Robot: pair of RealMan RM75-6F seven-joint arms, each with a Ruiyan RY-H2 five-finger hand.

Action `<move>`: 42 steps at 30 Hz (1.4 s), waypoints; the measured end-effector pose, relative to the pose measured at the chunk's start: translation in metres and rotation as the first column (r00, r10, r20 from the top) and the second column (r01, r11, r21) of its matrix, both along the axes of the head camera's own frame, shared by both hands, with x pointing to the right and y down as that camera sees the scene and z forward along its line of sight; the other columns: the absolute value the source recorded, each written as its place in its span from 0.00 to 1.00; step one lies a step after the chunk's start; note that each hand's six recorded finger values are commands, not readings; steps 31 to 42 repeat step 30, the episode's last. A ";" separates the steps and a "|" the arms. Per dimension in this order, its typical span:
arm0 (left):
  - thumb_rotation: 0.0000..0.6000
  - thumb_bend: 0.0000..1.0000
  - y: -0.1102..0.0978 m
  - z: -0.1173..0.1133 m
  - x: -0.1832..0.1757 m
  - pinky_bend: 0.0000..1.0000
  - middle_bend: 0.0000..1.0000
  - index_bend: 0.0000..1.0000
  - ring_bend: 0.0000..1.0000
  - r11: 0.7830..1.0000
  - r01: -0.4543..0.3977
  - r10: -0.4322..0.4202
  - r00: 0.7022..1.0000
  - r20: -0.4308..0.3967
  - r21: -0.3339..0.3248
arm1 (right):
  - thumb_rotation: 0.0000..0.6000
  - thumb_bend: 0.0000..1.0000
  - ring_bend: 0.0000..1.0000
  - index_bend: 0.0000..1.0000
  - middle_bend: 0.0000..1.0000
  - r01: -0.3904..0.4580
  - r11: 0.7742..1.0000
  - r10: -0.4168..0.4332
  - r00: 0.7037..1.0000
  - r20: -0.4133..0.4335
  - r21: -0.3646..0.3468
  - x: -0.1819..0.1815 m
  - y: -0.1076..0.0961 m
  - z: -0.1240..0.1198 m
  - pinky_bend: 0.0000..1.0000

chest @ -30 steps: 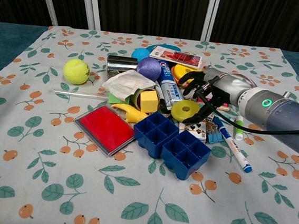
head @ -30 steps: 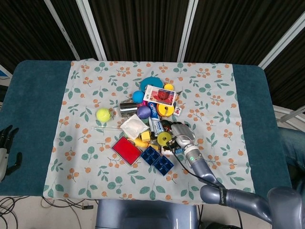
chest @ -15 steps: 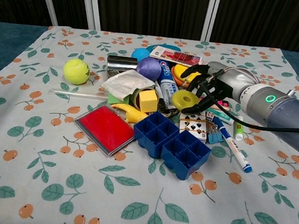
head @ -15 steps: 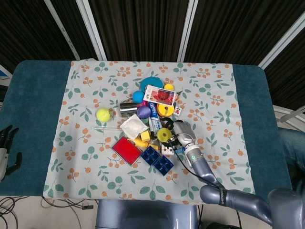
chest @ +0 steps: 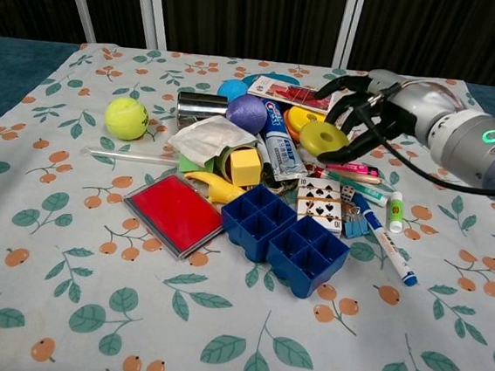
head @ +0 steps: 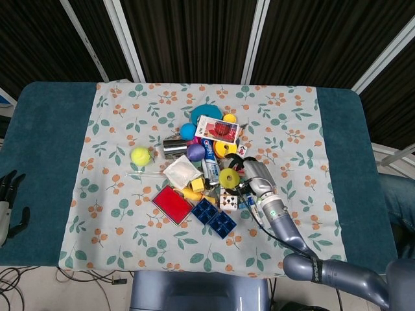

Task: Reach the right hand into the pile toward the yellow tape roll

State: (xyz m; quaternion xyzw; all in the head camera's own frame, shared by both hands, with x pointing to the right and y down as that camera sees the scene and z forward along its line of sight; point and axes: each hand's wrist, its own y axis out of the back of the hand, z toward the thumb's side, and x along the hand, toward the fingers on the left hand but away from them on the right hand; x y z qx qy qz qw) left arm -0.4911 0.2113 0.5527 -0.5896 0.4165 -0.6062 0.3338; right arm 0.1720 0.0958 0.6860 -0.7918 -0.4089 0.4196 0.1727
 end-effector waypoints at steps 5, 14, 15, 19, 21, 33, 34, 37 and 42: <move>1.00 0.51 0.001 0.000 0.001 0.04 0.00 0.08 0.00 1.000 0.000 0.000 1.000 0.000 0.001 | 1.00 0.25 0.40 0.23 0.40 -0.033 0.998 0.031 0.999 0.039 0.047 0.013 -0.013 -0.030 0.22; 1.00 0.52 0.002 -0.001 0.002 0.04 0.00 0.08 0.00 1.000 -0.003 0.003 1.000 -0.001 0.004 | 1.00 0.25 0.40 0.23 0.40 -0.124 0.989 0.114 0.985 0.127 0.074 0.055 -0.032 -0.085 0.22; 1.00 0.52 0.002 -0.002 0.003 0.04 0.00 0.08 0.00 1.000 -0.003 0.003 1.000 -0.001 0.004 | 1.00 0.25 0.40 0.23 0.40 -0.131 0.989 0.121 0.983 0.137 0.069 0.059 -0.033 -0.089 0.22; 1.00 0.51 0.003 -0.003 0.004 0.04 0.00 0.08 0.00 1.000 -0.005 0.005 1.000 0.000 0.007 | 1.00 0.25 0.40 0.23 0.40 -0.162 0.987 0.155 0.968 0.200 0.022 0.072 -0.034 -0.102 0.22; 1.00 0.52 0.004 -0.003 0.004 0.04 0.00 0.08 0.00 1.000 -0.005 0.005 1.000 0.002 0.007 | 1.00 0.25 0.40 0.23 0.40 -0.180 0.984 0.178 0.952 0.250 -0.016 0.076 -0.034 -0.107 0.22; 1.00 0.51 0.005 -0.001 0.005 0.04 0.00 0.08 0.00 1.000 -0.010 0.010 1.000 0.009 0.005 | 1.00 0.25 0.40 0.24 0.40 -0.224 0.958 0.284 0.828 0.483 -0.180 0.095 -0.035 -0.131 0.22; 1.00 0.51 0.005 -0.001 0.005 0.04 0.00 0.08 0.00 1.000 -0.010 0.010 1.000 0.009 0.005 | 1.00 0.25 0.40 0.24 0.40 -0.224 0.958 0.284 0.828 0.483 -0.180 0.095 -0.035 -0.131 0.22; 1.00 0.51 0.005 -0.001 0.005 0.04 0.00 0.08 0.00 1.000 -0.010 0.010 1.000 0.009 0.005 | 1.00 0.25 0.40 0.24 0.40 -0.224 0.958 0.284 0.828 0.483 -0.180 0.095 -0.035 -0.131 0.22; 1.00 0.51 0.005 -0.001 0.005 0.04 0.00 0.08 0.00 1.000 -0.010 0.010 1.000 0.009 0.005 | 1.00 0.25 0.40 0.24 0.40 -0.224 0.958 0.284 0.828 0.483 -0.180 0.095 -0.035 -0.131 0.22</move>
